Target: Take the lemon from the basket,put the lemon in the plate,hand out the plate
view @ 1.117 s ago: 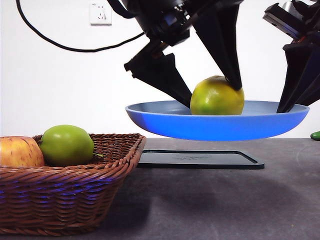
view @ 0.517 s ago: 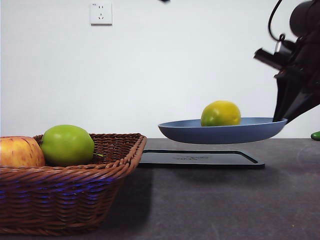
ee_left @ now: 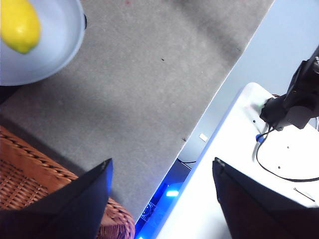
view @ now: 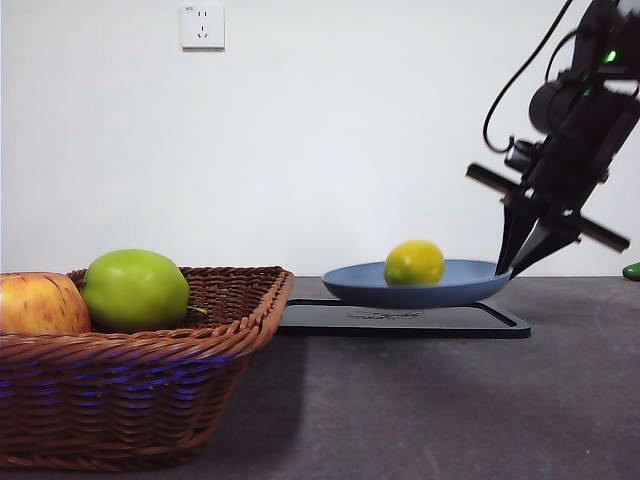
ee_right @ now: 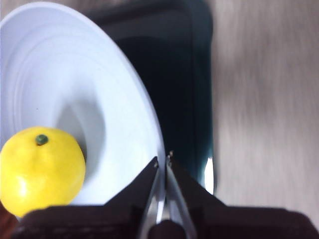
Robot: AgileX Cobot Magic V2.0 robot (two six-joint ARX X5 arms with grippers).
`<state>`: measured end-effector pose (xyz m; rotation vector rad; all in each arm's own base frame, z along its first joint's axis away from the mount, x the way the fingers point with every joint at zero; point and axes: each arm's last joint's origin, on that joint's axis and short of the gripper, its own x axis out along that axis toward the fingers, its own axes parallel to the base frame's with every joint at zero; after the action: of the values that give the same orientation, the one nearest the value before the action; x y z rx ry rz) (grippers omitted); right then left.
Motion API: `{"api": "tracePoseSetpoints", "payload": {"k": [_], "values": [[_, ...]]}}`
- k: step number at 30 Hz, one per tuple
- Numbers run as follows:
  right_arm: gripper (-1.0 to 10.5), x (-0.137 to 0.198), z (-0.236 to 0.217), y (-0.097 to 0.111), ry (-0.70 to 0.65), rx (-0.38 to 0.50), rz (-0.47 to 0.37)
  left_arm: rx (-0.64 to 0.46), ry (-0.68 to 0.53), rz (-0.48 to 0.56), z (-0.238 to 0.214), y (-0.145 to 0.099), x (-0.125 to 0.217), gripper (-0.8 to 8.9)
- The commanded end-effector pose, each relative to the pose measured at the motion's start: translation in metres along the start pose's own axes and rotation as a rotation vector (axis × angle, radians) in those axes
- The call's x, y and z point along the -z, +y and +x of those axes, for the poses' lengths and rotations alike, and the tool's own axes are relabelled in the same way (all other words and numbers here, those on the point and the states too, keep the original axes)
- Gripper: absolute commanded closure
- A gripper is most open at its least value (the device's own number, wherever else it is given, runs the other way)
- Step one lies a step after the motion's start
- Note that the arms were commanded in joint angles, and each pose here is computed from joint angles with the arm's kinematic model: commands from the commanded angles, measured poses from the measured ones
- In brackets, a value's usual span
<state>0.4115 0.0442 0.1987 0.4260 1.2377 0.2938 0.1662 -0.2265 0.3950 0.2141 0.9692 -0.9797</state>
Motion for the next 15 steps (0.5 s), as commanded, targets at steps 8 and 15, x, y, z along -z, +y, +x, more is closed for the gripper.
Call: {"api": "tracePoseSetpoints", "payload": {"k": [8, 15], "values": [[9.4, -0.009, 0.030, -0.012, 0.004, 0.023, 0.037, 0.010, -0.025, 0.022, 0.001, -0.005, -0.005, 4.64], [7.5, -0.011, 0.028, -0.013, -0.015, 0.038, 0.017, 0.009, -0.038, 0.025, 0.001, -0.005, -0.007, 4.64]]}}
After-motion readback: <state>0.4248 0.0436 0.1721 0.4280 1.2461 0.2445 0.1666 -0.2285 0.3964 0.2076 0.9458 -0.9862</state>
